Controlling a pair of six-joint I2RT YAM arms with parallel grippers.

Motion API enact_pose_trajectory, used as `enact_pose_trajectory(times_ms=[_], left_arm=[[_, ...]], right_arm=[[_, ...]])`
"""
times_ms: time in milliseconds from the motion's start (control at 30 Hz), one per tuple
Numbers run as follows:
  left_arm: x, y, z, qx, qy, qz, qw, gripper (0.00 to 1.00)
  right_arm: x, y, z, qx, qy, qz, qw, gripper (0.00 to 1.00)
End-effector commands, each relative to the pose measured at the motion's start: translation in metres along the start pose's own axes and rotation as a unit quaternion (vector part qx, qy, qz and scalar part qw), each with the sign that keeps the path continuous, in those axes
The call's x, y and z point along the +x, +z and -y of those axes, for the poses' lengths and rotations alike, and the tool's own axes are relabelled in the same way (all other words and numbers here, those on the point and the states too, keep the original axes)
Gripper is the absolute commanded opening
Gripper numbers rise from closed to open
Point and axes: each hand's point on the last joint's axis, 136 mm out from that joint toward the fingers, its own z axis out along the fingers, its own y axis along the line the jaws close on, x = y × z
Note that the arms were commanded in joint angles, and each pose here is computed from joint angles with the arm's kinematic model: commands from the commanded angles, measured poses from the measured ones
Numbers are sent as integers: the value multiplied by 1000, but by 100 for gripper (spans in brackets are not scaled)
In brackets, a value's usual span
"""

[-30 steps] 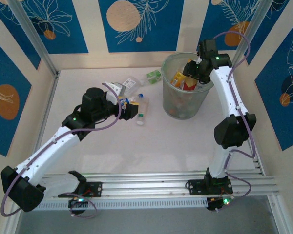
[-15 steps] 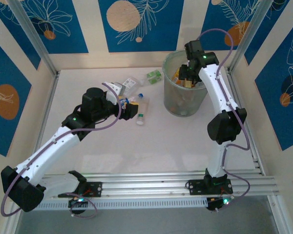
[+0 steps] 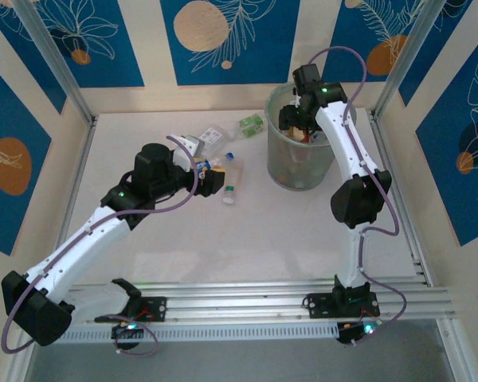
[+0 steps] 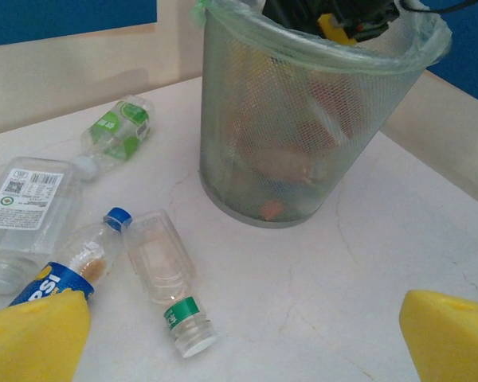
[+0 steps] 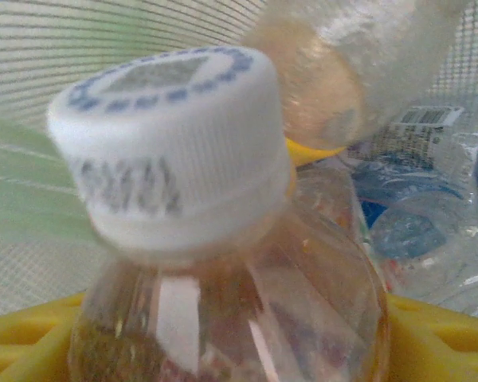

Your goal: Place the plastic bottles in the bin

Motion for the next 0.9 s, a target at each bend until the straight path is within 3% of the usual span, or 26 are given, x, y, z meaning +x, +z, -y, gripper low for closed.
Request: enact_pose_trajectory(times_ms=[0,167,267,600,867], left_arm=[[-12,-4,2,-4,4,9,1000,99],[-13,-4,3,-4,6,10,1000,100],[-14,-4,3,-5,7,10,1000,100],[-13,-4,2,-7,4,7,1000,99],[-5,-3,-14,-50,-8,-8,999,99]], right_arm=[[-6,-37,-23,-71,-2,20,997,76],[-6,-55,-26,-86,7,34,996,86],[-2,-53,-23,-90,13,26,996,87],[2,-44,-38,-156,34,9,987,65],[3,-39,-35,-153,47,4,987,59]])
